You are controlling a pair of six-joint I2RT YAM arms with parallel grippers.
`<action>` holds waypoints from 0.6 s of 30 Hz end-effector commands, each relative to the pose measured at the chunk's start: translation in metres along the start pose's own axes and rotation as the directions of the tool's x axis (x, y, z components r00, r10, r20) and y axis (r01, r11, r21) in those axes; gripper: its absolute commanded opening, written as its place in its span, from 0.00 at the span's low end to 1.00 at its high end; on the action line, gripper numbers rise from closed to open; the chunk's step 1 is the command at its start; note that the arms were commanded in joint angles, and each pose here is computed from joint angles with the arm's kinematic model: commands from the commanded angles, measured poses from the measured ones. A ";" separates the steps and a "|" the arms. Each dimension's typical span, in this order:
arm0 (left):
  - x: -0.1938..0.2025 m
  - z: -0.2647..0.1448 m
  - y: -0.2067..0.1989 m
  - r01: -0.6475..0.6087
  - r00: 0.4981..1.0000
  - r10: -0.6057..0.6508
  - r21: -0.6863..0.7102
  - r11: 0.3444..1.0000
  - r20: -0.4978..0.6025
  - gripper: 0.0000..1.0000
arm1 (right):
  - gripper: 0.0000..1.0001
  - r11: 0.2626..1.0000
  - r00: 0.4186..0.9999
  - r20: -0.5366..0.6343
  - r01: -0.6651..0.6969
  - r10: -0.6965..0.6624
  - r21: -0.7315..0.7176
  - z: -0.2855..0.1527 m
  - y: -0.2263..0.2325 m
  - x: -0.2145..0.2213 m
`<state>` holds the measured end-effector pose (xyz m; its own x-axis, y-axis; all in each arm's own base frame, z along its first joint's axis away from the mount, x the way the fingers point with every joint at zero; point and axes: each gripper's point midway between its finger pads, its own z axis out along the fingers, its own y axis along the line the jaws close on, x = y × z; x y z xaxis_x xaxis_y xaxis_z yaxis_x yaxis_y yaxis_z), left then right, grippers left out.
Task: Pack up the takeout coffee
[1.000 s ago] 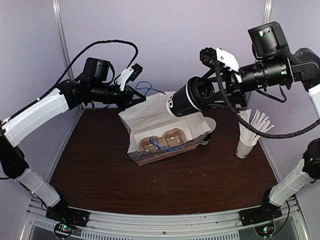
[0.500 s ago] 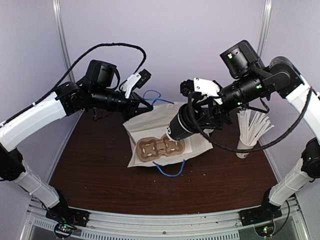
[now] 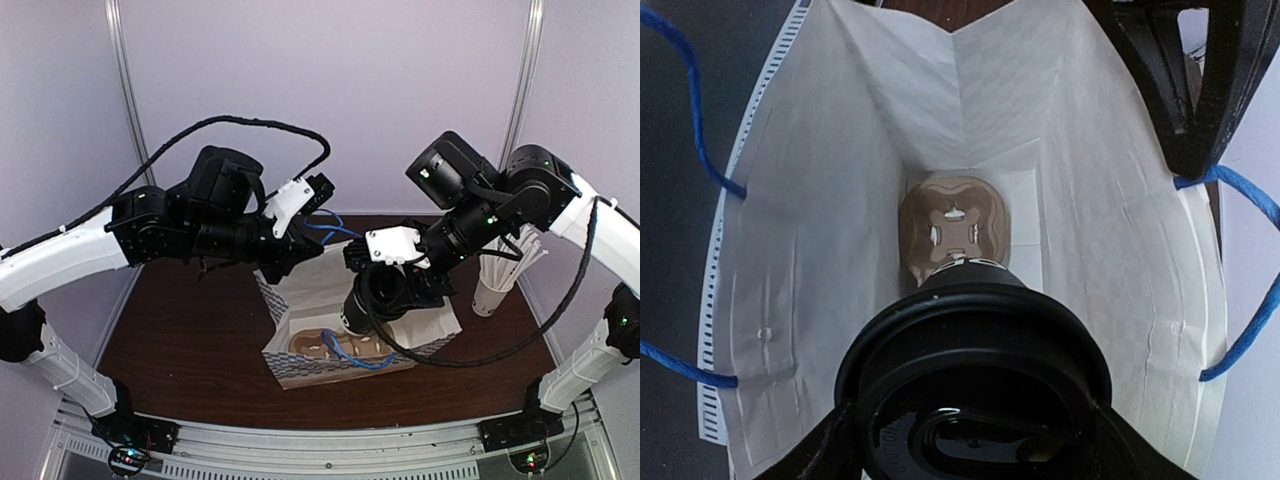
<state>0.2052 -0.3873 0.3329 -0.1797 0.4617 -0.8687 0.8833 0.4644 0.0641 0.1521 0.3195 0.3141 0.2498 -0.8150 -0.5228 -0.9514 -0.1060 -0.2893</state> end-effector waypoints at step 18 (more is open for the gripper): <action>-0.063 -0.031 -0.058 -0.012 0.970 0.002 0.038 0.999 0.243 0.56 | 0.63 0.966 0.994 -0.084 0.051 -0.075 -0.254 0.008 0.079 0.059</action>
<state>0.1633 -0.4172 0.3429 -0.1199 0.4228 -0.8982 0.8732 0.4754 0.1072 0.1041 0.2767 0.2619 0.2958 -0.8479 -0.4400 -0.9552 -0.2603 -0.1405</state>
